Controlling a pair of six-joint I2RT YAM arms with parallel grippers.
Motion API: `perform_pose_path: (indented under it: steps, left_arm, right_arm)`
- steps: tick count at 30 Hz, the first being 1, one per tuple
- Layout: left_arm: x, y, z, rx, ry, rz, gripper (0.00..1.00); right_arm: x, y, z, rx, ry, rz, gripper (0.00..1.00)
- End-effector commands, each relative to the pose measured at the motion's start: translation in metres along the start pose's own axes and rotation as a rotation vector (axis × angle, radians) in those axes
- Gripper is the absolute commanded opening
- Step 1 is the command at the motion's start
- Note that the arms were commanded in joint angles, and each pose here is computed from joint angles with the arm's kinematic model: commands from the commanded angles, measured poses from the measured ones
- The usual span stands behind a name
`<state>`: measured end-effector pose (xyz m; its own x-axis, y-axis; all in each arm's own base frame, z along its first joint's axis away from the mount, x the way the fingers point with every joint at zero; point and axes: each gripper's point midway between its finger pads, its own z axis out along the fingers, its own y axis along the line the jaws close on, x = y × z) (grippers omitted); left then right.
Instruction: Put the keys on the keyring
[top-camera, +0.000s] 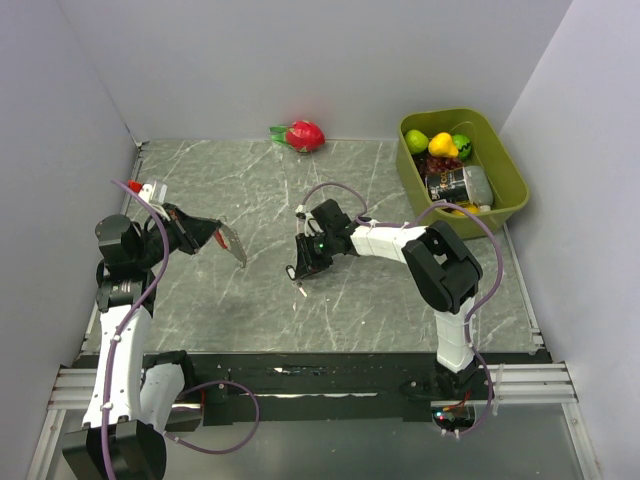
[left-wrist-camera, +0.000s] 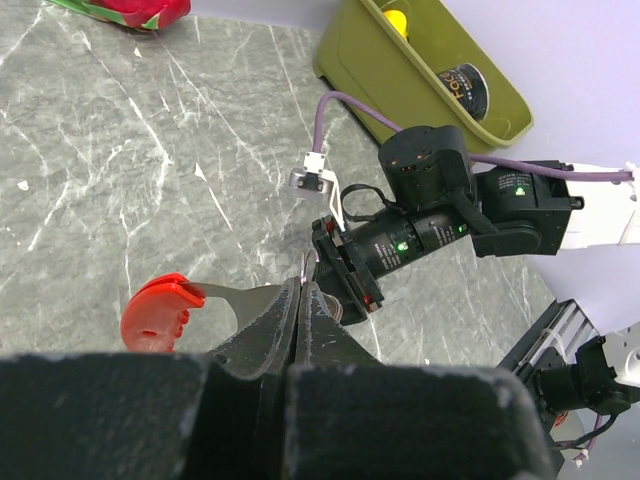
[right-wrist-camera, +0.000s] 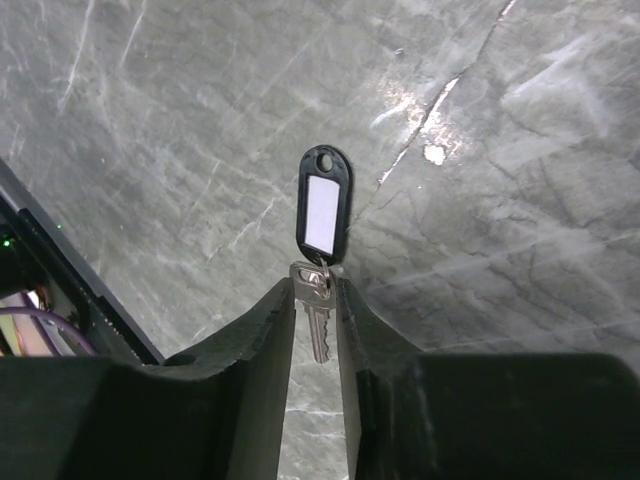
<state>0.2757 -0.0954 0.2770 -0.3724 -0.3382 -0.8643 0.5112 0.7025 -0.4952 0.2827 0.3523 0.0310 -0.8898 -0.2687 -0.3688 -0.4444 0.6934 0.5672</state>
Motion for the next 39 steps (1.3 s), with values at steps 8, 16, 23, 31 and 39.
perform_pose_path:
  steps: [8, 16, 23, 31, 39]
  left_arm:
    - [-0.011, -0.010, -0.003, 0.039, -0.035, 0.052, 0.01]
    - [-0.011, -0.011, -0.003, 0.039, -0.036, 0.055, 0.01]
    - [-0.011, -0.010, -0.003, 0.036, -0.037, 0.056, 0.01]
    - [-0.011, -0.010, -0.003, 0.035, -0.038, 0.058, 0.01]
    - [-0.010, -0.011, -0.003, 0.041, -0.034, 0.057, 0.01]
  right_arm:
    - [-0.001, 0.008, 0.002, -0.041, -0.005, 0.018, 0.25]
    - [-0.001, 0.001, 0.003, -0.009, -0.003, 0.020, 0.27]
    - [0.002, 0.006, 0.011, -0.035, 0.011, 0.022, 0.22]
    - [0.005, 0.009, 0.016, -0.038, 0.016, 0.018, 0.05]
    - [-0.007, 0.010, -0.004, 0.011, -0.027, -0.074, 0.00]
